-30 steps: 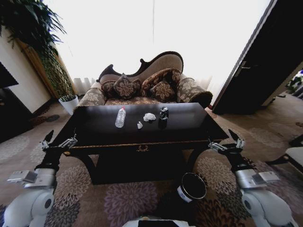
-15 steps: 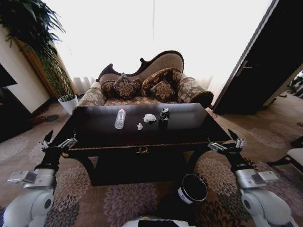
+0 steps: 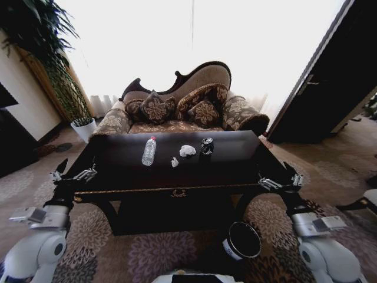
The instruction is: Move to the front of the table and place the trash on the table into the trash bin.
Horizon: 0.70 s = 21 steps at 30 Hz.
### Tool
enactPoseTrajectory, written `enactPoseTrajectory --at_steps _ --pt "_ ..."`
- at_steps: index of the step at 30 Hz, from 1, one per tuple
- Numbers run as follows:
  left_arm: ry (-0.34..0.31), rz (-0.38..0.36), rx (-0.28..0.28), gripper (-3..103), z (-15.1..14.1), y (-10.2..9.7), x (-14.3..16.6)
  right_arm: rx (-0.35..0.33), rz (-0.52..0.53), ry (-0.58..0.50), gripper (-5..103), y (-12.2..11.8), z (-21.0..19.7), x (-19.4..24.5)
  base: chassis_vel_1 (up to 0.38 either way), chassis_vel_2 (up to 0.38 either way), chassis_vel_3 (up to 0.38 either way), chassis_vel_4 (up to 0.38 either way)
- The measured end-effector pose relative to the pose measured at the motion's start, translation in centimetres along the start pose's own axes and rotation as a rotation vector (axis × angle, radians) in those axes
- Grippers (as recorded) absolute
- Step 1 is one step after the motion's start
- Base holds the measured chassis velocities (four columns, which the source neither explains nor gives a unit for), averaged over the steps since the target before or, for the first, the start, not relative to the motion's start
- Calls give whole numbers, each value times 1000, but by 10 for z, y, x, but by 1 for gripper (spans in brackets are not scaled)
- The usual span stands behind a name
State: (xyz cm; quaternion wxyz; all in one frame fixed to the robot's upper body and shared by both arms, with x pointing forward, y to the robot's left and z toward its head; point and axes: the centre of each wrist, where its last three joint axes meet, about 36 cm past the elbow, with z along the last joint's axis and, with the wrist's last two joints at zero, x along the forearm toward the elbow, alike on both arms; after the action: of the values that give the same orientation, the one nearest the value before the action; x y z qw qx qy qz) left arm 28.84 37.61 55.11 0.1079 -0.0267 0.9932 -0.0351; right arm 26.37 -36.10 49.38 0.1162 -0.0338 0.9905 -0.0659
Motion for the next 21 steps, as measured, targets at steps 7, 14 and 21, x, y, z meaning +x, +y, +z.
enactPoseTrajectory --at_steps 7,14,21 --pt "49 86 18 100 -43 -1 -52 7 -12 -11 100 2 -6 1 0 0 0 0" --pt "167 131 59 100 -74 -7 -99 11 -10 -6 100 3 -7 4 0 0 0 0" --pt "366 159 7 100 -82 -18 -148 5 -9 4 100 8 -3 8 0 0 0 0"
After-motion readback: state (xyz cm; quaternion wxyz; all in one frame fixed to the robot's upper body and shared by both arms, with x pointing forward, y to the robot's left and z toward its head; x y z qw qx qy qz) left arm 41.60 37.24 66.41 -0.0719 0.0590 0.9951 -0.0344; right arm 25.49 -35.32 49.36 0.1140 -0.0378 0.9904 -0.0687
